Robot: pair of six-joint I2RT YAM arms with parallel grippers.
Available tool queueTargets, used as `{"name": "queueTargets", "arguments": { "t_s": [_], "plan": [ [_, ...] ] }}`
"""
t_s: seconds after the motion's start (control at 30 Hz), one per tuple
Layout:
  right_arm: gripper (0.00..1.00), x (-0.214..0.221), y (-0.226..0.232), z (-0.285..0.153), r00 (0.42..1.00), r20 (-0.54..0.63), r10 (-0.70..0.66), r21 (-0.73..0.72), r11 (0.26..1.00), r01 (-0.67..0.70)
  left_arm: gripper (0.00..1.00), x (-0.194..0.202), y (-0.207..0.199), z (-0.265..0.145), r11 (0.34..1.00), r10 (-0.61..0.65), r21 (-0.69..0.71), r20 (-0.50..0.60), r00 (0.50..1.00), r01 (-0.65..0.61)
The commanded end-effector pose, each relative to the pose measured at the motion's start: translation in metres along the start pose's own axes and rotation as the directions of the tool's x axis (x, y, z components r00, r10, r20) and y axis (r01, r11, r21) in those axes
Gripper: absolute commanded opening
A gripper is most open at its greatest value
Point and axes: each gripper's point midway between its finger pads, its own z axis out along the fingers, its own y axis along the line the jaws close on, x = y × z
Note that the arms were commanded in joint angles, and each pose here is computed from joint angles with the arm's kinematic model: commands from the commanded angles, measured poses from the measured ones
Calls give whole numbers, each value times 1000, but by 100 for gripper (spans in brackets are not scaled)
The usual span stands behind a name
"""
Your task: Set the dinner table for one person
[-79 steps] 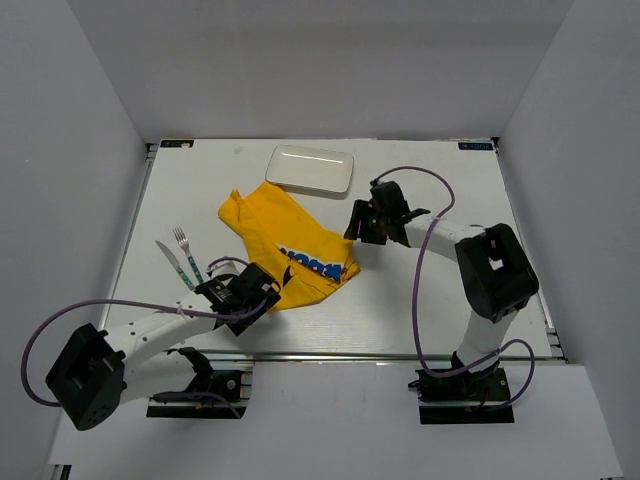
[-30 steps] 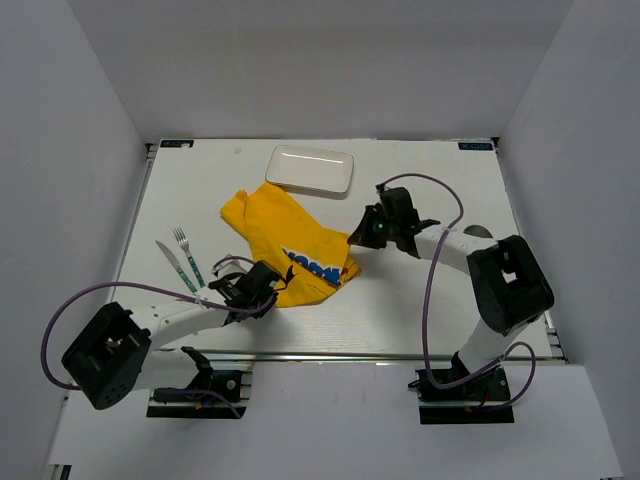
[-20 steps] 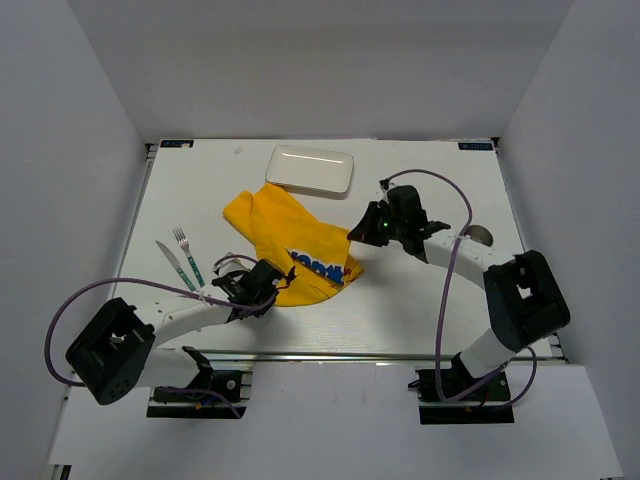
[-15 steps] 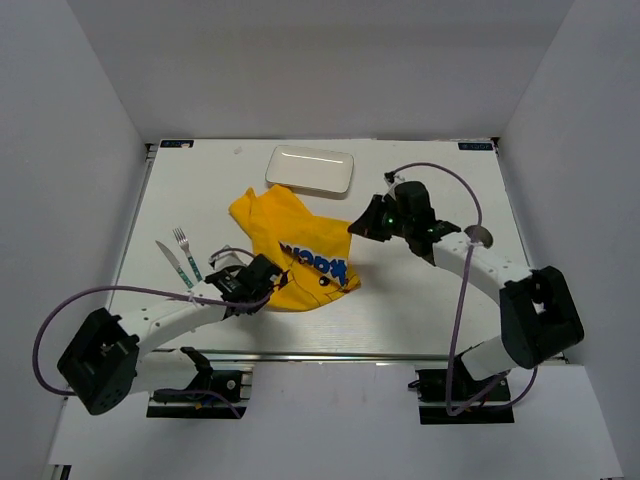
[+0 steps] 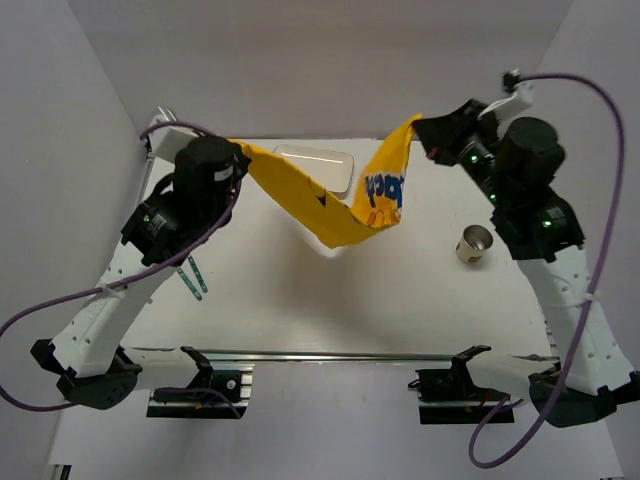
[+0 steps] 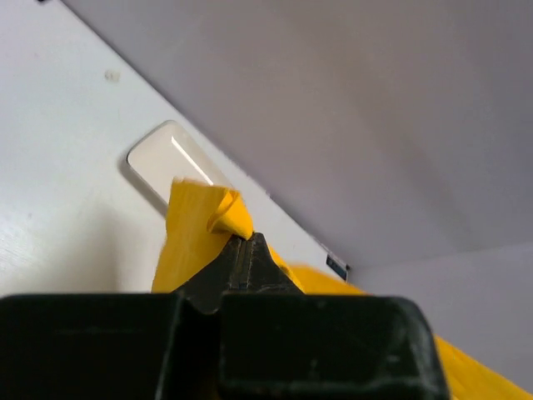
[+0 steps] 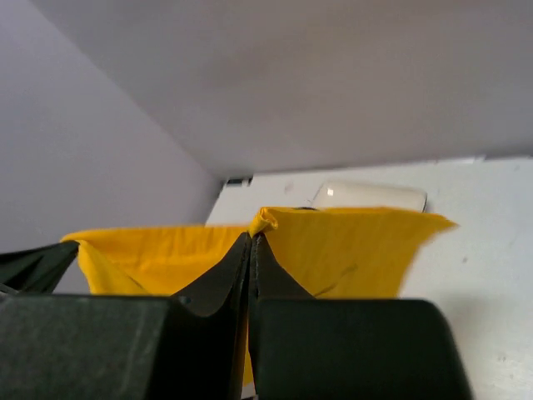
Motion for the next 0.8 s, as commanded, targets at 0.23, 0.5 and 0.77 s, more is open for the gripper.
{"name": "queueTargets", "arguments": {
  "t_s": [0.23,0.5,0.77],
  "plan": [
    [0,-53,-43,27,999,-2,-53,263,963,51,0,-62,-54,47,997,72,15,144,987,-75],
    [0,-88,-53,67,996,37,-83,162,984,76,0,-119,-82,79,990,17,134,255,967,-52],
    [0,-88,-71,54,996,17,-87,132,988,84,0,-98,-55,104,984,22,166,205,979,-57]
  ]
}}
